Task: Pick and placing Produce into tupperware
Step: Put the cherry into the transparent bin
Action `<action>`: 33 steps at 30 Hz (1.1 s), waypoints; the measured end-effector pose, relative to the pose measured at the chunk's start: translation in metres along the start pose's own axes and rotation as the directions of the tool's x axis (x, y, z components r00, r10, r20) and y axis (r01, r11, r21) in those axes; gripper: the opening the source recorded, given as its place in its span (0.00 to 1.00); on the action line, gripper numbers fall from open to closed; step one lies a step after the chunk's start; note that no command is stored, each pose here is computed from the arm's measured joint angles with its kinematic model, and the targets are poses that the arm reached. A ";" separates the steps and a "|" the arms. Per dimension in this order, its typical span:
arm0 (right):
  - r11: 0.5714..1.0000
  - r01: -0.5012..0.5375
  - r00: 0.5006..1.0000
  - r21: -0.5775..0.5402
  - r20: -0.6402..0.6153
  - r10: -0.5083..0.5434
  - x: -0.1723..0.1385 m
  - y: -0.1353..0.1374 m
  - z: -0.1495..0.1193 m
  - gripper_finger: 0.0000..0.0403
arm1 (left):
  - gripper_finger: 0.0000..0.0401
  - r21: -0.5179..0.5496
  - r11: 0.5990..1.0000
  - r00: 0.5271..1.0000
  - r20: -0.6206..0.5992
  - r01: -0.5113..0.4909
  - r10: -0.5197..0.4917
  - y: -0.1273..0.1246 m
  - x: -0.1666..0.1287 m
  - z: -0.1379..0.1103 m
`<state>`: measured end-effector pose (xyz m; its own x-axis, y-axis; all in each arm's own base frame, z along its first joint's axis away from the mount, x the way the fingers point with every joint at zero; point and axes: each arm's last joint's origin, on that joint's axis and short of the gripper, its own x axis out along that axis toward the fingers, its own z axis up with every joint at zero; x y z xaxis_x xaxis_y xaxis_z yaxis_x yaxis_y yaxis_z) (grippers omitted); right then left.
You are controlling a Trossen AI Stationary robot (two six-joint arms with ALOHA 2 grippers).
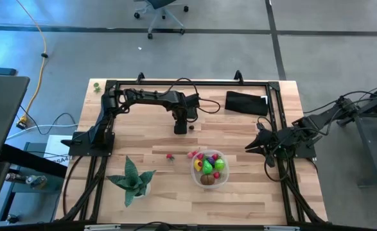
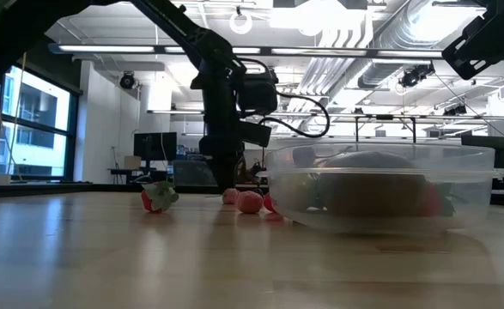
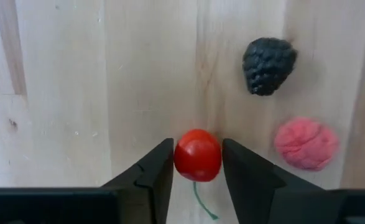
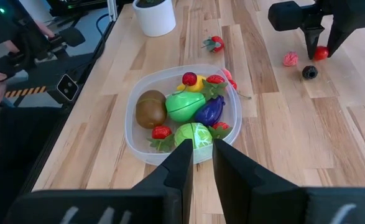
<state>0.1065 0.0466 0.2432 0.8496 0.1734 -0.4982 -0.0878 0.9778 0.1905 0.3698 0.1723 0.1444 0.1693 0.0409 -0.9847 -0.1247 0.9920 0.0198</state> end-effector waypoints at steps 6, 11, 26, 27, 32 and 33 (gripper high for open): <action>1.000 0.000 1.000 0.000 0.000 0.000 0.000 0.000 0.000 0.13 | 0.26 0.046 0.999 0.996 0.087 -0.015 0.011 -0.005 -0.028 0.011; 1.000 0.000 1.000 0.000 0.000 0.000 0.000 0.000 0.000 0.13 | 0.13 0.132 0.990 0.977 0.214 -0.052 0.023 -0.028 -0.070 0.028; 1.000 0.000 1.000 0.000 0.000 0.000 0.000 0.000 0.000 0.13 | 0.11 0.278 0.925 0.953 0.229 -0.260 0.199 -0.121 -0.108 0.044; 1.000 0.000 1.000 0.000 0.000 0.000 0.000 0.000 0.000 0.13 | 0.13 0.265 0.936 0.961 0.211 -0.233 0.179 -0.116 -0.106 0.043; 1.000 0.000 1.000 0.000 0.000 0.000 0.000 0.000 0.000 0.13 | 0.26 0.181 0.981 0.989 0.138 -0.070 0.045 -0.078 -0.077 0.036; 1.000 0.000 1.000 0.000 0.000 0.000 0.000 0.000 0.000 0.13 | 0.29 0.161 0.985 0.987 0.157 -0.060 0.034 -0.069 -0.072 0.037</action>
<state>0.1065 0.0465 0.2431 0.8495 0.1730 -0.4984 -0.0873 0.9778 0.1907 0.4022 0.1055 0.2206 0.3166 0.0930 -0.9440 0.0245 0.9940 0.1062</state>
